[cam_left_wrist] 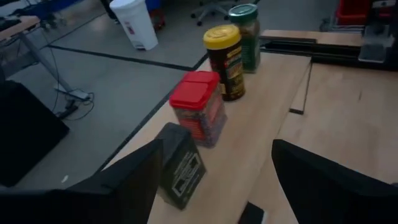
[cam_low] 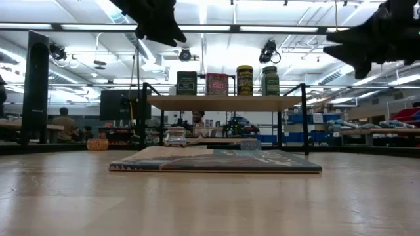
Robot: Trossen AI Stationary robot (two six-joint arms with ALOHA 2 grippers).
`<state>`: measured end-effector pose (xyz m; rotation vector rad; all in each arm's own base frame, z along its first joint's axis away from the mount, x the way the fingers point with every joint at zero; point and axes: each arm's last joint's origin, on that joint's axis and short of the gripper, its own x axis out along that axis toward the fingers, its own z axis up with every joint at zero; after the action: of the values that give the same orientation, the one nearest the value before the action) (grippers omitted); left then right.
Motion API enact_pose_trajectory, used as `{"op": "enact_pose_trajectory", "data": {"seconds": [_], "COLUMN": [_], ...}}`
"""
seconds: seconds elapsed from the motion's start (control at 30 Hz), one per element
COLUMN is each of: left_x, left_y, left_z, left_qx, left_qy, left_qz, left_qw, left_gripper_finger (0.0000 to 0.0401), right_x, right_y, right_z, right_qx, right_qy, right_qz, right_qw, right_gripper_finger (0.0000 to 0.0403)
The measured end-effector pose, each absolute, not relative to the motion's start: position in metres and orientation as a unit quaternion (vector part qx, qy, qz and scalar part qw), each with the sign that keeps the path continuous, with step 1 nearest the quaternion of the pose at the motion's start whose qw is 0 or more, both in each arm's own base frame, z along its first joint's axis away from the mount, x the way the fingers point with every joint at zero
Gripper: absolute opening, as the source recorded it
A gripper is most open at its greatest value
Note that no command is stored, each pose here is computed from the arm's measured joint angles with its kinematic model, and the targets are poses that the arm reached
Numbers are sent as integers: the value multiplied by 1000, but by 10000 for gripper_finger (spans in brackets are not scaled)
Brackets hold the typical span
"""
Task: Shelf spices
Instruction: Remove the black seasoning can from the shelf
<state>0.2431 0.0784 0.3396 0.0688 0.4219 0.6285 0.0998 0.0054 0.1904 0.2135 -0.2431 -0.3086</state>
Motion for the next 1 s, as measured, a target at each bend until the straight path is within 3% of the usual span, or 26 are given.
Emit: {"op": "enact_pose_trajectory", "data": {"seconds": [0.13, 0.33, 0.47, 1.0], "left_x": [241, 246, 259, 300], "left_y": [90, 112, 126, 162], "left_z": [345, 346, 342, 331], "left_qx": [35, 34, 52, 71], "left_qy": [202, 234, 286, 409], "left_qz": [315, 307, 294, 248], "left_qw": [927, 922, 910, 875], "left_gripper_finger": [305, 306, 306, 306], "right_x": [99, 99, 97, 100], "right_y": [2, 2, 0, -1], "right_z": [195, 200, 205, 199], "right_qx": [172, 165, 170, 169], "right_qy": [-154, -174, -205, -173], "right_qz": [-147, -80, -80, -95], "right_qw": [962, 967, 961, 966], "right_gripper_finger": [176, 176, 176, 176]}}
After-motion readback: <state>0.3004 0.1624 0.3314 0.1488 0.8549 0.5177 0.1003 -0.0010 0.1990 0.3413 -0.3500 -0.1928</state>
